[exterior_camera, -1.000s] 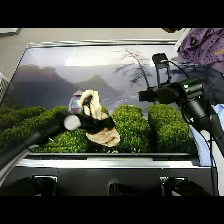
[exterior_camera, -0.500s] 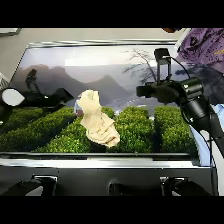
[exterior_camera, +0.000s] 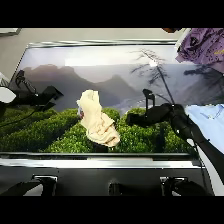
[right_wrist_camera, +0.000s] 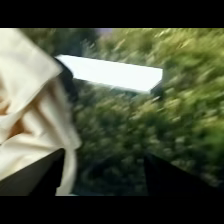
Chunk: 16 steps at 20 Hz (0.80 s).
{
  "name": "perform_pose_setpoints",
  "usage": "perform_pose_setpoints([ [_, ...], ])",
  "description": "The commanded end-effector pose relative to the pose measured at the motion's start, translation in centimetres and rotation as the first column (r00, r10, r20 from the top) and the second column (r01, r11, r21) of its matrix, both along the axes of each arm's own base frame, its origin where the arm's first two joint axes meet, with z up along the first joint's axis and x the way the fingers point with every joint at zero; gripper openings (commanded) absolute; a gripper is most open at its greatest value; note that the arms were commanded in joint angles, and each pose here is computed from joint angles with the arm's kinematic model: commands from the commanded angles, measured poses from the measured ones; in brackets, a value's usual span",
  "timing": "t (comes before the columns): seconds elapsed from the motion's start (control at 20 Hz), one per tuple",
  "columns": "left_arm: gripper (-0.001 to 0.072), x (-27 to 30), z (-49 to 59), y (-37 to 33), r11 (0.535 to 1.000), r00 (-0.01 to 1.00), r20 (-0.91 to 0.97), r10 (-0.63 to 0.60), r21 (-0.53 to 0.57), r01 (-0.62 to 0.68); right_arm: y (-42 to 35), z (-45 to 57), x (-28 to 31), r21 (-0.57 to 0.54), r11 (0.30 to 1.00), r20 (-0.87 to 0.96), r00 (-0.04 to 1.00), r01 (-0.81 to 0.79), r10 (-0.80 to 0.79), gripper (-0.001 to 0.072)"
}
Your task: Fold the clothes and pants, and hang the long-sleeved shirts on hangers.
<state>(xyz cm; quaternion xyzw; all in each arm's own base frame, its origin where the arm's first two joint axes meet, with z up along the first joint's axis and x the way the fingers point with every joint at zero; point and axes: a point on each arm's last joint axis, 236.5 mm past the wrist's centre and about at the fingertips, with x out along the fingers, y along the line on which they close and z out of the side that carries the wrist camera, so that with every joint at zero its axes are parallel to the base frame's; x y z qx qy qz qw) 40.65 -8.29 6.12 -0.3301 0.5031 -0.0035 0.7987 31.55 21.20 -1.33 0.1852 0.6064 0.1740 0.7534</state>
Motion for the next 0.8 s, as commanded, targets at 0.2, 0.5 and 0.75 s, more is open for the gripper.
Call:
perform_pose_setpoints([
  [0.2, 0.0669, 0.5, -4.4, 0.2, 1.0, 0.995, -0.105, 0.005, 0.002, -0.004, 6.7, -3.1, -4.0, 0.314, 0.949, -0.273, 0.956, -0.019, 0.109, 0.0607],
  [0.5, 0.0669, 1.2, -7.1, -0.9, 0.998, 0.99, -0.129, -0.059, -0.027, 0.056, 7.4, -5.1, -5.2, 0.341, 0.94, -0.362, 0.921, -0.014, 0.145, 0.0406],
  [0.75, 0.0669, 3.7, -9.4, -2.3, 0.994, 0.994, -0.088, -0.058, -0.098, 0.05, 7.5, -4.8, -6.0, 0.357, 0.933, -0.372, 0.911, -0.039, 0.18, 0.0031],
])
